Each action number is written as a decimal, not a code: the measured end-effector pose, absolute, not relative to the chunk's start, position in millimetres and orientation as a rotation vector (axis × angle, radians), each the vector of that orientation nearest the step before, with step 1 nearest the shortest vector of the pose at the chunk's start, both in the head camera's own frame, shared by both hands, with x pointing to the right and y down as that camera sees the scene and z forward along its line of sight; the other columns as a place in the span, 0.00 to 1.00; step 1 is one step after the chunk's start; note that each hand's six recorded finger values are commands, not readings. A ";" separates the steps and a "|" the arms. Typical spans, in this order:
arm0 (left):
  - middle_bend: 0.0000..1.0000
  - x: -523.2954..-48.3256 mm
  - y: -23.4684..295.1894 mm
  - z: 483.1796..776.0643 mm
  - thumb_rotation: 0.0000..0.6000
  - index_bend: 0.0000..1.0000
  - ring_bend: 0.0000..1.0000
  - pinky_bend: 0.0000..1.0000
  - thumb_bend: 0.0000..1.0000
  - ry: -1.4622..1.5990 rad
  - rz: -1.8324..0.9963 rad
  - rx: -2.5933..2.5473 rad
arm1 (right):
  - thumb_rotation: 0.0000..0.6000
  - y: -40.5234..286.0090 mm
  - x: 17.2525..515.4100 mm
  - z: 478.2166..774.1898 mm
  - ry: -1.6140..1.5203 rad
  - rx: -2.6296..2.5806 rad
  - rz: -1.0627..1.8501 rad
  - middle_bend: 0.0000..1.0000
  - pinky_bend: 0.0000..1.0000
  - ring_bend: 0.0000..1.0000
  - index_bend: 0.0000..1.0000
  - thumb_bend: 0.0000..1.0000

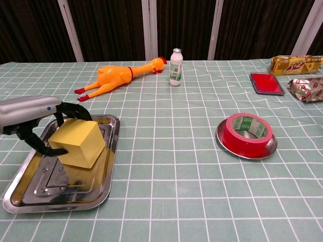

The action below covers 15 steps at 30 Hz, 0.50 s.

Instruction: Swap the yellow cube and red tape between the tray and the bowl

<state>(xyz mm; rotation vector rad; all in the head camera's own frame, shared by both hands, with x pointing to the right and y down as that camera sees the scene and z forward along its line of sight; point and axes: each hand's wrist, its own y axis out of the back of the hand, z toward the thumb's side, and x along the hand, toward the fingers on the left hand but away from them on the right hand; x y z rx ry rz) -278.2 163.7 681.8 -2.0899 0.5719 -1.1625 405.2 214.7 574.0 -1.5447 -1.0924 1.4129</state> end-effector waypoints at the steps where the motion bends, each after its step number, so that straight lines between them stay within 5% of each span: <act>1: 0.33 -277.2 162.4 680.4 1.00 0.29 0.30 0.36 0.50 0.584 -1.153 -2.093 | 1.00 214.7 405.1 574.1 -1.092 -1.545 1.412 0.00 0.00 0.00 0.00 0.03; 15: 0.31 -230.4 104.5 631.8 1.00 0.31 0.30 0.36 0.48 0.783 -0.880 -2.147 | 1.00 211.4 414.2 584.3 -1.093 -1.528 1.462 0.00 0.00 0.00 0.00 0.03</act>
